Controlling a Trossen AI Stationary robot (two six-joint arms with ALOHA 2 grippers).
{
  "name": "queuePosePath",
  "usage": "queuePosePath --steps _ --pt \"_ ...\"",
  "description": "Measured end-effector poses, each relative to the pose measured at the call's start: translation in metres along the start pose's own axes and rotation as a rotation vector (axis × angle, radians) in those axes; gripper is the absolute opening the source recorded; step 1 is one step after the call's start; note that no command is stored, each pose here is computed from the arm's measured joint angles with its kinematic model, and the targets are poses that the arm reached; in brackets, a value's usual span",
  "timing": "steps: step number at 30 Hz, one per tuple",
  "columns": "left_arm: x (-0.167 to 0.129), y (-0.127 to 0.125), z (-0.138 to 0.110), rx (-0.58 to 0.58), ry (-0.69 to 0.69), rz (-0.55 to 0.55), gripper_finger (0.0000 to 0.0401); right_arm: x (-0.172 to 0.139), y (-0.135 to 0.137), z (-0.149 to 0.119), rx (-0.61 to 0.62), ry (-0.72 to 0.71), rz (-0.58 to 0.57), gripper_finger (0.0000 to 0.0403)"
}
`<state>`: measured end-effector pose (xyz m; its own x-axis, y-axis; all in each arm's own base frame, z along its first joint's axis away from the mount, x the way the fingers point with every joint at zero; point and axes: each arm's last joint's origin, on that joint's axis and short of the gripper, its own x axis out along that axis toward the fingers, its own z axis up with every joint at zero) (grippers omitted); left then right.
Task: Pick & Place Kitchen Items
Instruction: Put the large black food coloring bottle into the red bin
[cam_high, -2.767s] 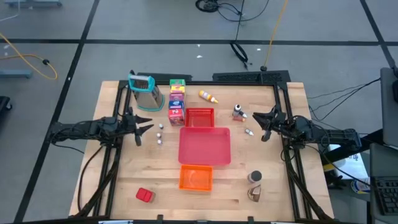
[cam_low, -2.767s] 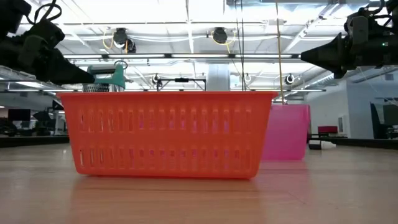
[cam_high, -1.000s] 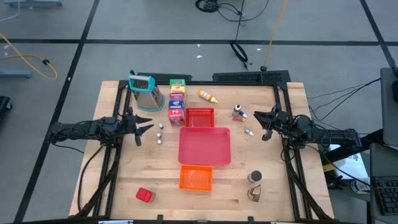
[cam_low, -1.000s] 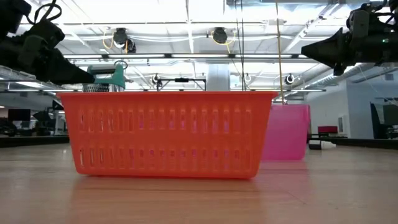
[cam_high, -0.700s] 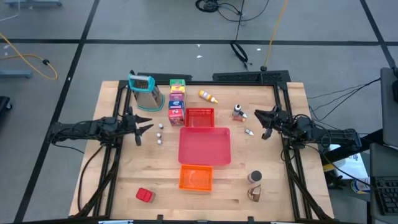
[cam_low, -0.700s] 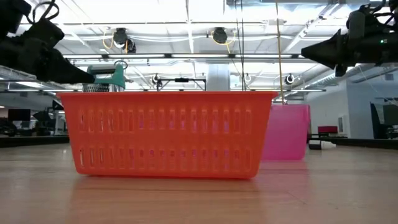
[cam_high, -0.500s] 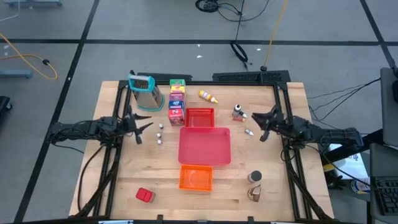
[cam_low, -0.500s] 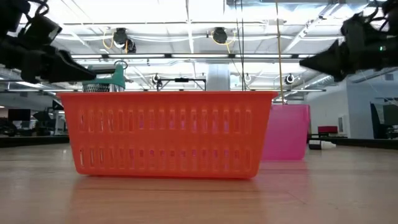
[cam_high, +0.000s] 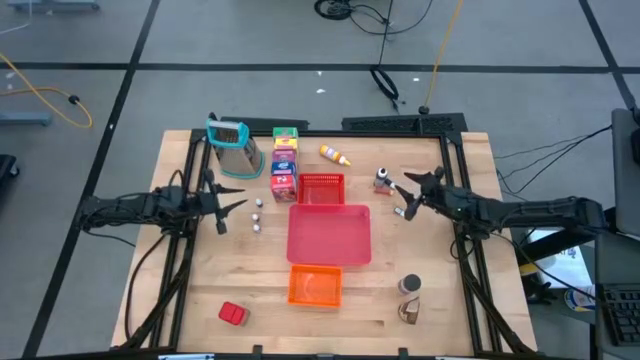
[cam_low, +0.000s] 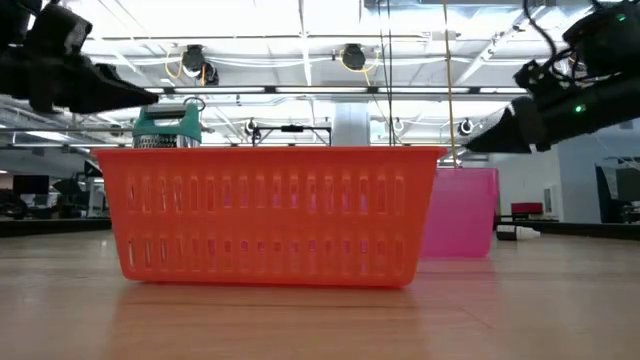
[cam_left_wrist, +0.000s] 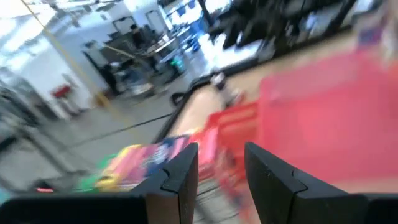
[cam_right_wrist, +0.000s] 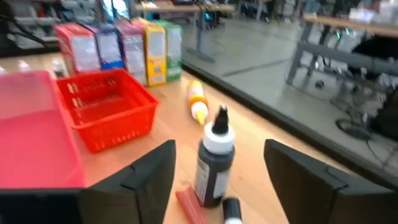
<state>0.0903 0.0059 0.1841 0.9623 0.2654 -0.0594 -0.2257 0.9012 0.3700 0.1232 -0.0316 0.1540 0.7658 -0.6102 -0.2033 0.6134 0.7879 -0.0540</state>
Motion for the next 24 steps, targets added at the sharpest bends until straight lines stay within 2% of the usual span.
queuePosePath --steps 5,10,18,24 --pt "0.000 0.003 0.008 -0.130 -0.083 0.020 0.0131 0.010 0.002 0.000 0.043 0.002 -0.019 0.0264" --pt "-0.001 0.006 0.015 -0.203 -0.157 0.037 0.0131 0.018 0.007 0.000 0.057 -0.014 0.033 0.0261" --pt "-0.001 0.006 0.015 -0.206 -0.159 0.038 0.0131 0.031 0.011 -0.008 0.049 0.014 0.008 0.0260" --pt "-0.001 0.006 0.015 -0.208 -0.159 0.038 0.0131 0.042 0.003 -0.014 0.056 0.040 -0.058 0.0259"
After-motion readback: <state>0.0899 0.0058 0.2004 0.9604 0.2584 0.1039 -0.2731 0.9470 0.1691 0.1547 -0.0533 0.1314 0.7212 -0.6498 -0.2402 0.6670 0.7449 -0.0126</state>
